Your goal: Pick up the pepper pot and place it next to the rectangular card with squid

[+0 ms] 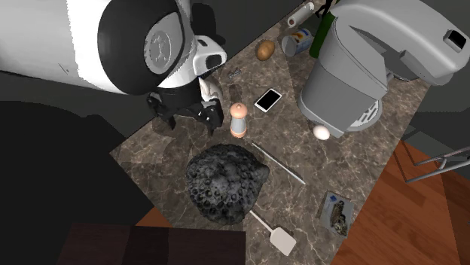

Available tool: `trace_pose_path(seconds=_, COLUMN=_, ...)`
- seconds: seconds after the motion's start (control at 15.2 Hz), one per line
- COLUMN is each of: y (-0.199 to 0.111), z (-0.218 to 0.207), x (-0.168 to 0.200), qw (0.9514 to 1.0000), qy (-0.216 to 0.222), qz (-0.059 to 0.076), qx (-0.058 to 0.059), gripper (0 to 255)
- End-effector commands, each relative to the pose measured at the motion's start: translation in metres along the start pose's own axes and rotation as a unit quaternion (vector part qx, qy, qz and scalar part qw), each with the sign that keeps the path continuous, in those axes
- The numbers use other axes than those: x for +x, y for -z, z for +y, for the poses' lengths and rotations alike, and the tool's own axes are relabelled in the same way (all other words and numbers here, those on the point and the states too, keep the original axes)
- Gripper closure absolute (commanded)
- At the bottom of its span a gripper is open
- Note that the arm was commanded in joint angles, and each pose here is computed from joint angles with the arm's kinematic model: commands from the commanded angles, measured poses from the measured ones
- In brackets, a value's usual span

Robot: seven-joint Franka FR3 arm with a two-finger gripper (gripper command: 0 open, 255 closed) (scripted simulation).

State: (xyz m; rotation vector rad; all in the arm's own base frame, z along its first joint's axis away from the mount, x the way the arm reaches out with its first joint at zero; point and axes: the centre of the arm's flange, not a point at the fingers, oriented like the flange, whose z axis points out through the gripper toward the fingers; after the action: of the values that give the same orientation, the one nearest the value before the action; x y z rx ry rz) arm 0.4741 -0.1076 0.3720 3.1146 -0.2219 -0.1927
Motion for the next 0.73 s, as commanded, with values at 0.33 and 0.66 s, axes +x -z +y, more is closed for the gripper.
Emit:
trace_pose_path(seconds=0.33, y=-0.05, z=0.029, x=0.071, qw=0.9998, qy=-0.012, qz=0.007, qx=0.017, gripper=0)
trace_pose_path(seconds=0.66, y=-0.086, z=0.05, x=0.122, qw=0.9993, qy=-0.021, qz=0.012, qx=0.03, gripper=0)
